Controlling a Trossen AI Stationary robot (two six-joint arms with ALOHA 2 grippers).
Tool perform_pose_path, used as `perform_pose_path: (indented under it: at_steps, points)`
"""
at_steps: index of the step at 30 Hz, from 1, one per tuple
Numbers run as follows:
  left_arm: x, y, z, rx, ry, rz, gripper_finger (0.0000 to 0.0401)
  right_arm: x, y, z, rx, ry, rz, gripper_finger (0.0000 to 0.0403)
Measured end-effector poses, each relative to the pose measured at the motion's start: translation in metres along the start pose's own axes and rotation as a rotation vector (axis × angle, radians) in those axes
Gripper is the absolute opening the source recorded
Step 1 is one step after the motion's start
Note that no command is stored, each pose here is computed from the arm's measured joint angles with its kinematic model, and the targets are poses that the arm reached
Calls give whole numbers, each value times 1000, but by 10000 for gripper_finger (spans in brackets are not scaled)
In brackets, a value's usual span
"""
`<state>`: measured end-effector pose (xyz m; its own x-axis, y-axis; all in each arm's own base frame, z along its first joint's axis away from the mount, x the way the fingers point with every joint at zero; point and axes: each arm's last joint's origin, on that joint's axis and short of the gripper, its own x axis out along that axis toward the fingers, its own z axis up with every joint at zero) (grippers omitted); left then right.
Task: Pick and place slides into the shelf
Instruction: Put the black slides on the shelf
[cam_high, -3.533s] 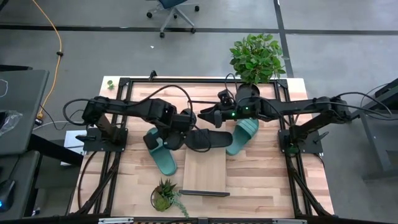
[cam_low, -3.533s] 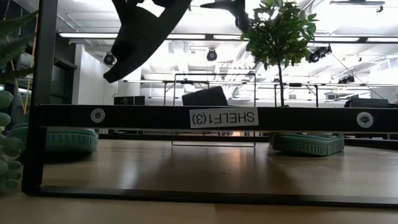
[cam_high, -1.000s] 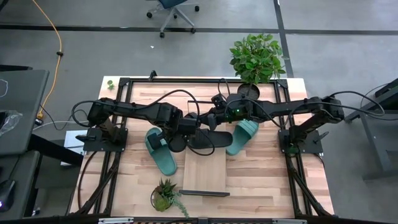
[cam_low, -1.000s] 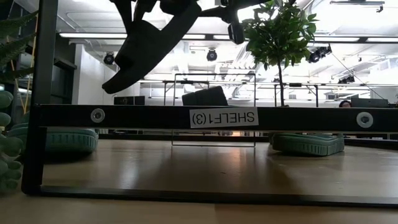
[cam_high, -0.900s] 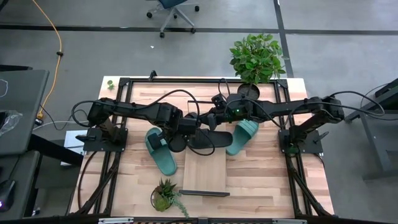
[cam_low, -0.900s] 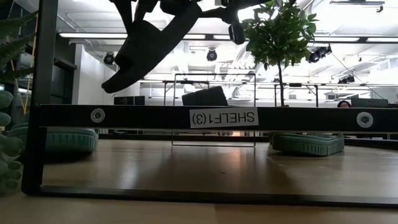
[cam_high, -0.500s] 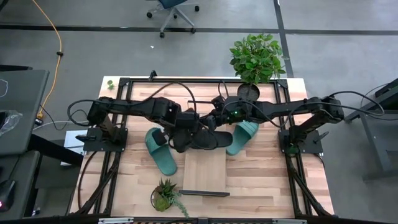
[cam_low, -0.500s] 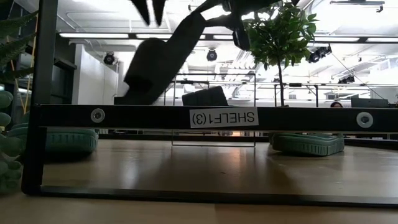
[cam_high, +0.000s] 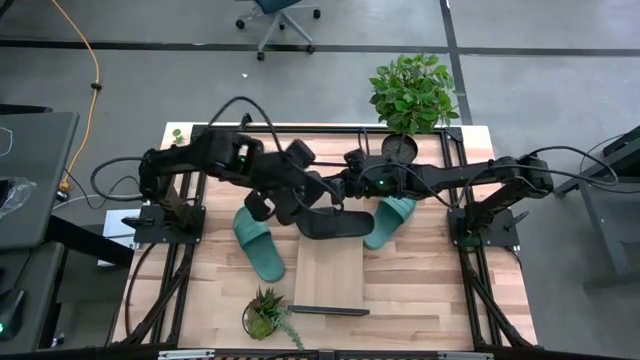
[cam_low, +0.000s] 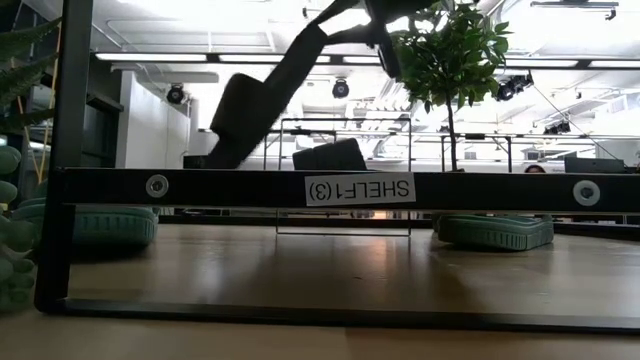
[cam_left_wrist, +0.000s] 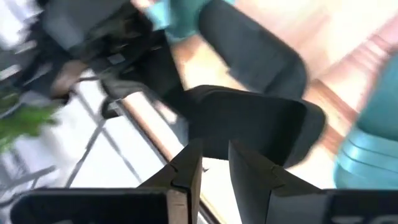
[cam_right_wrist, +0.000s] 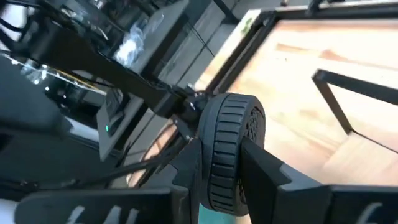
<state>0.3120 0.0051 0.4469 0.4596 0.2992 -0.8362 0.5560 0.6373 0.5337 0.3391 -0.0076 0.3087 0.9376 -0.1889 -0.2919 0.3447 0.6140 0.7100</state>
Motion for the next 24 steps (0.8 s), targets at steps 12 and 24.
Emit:
perform_pose_path:
  at_steps: [12, 24]
  points:
    - [-31, 1, -13, -108, -50, 77, 67, -19, 21, -9, 40, -122, -26, 70]
    - [-34, 0, -15, -116, -57, 82, 67, -101, 31, 14, 36, -268, -112, 70]
